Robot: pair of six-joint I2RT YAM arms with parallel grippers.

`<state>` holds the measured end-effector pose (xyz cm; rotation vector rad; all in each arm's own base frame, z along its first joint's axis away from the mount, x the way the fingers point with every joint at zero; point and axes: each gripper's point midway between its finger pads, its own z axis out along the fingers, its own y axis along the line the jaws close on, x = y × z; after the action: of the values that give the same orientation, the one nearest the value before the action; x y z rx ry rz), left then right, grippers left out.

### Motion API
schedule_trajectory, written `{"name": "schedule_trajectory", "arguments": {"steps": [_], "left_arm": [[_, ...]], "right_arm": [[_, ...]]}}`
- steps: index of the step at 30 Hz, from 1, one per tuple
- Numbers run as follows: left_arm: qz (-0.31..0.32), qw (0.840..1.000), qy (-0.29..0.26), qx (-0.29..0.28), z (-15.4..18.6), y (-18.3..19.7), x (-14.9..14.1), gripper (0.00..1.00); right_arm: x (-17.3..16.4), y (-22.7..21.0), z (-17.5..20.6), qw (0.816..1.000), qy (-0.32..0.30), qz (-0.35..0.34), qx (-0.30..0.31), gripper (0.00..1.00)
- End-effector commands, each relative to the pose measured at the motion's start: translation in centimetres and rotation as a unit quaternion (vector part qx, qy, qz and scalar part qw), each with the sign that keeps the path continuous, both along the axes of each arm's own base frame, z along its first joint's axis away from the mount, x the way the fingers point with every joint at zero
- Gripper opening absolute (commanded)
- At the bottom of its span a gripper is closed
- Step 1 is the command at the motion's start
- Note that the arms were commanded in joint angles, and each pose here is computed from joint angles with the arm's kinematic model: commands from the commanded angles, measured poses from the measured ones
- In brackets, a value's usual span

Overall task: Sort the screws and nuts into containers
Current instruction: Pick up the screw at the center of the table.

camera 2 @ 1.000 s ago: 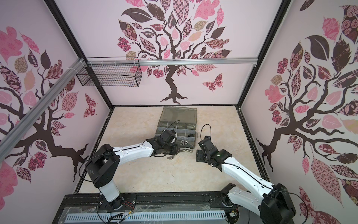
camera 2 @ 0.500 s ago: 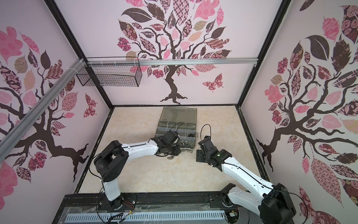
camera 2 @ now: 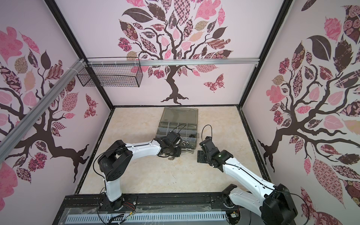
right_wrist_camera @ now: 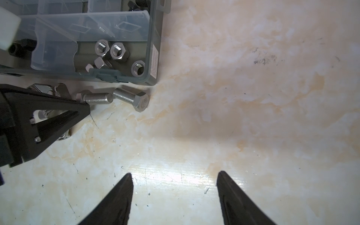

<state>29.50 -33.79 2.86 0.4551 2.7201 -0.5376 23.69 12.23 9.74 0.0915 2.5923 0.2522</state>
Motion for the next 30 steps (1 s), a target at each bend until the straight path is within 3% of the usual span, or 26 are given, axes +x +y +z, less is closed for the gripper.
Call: {"name": "schedule_trajectory", "arguments": {"steps": [1,12,17,30], "left_arm": [[-0.005,1.0,-0.003,0.009,-0.4,-0.1,0.2,0.12],[-0.009,1.0,-0.012,0.011,0.2,0.4,0.0,0.0],[-0.01,1.0,-0.012,0.009,0.6,0.7,-0.5,0.0],[-0.023,0.998,-0.035,-0.049,7.1,1.3,-2.2,0.0]], "right_arm": [[-0.3,-0.2,0.1,1.0,0.003,0.0,-0.003,0.71],[-0.4,-0.4,0.2,1.0,0.0,-0.002,-0.002,0.71],[-0.3,-0.4,0.5,1.0,-0.002,-0.001,-0.001,0.71],[0.2,-0.4,2.4,1.0,-0.024,-0.003,0.002,0.71]]}}
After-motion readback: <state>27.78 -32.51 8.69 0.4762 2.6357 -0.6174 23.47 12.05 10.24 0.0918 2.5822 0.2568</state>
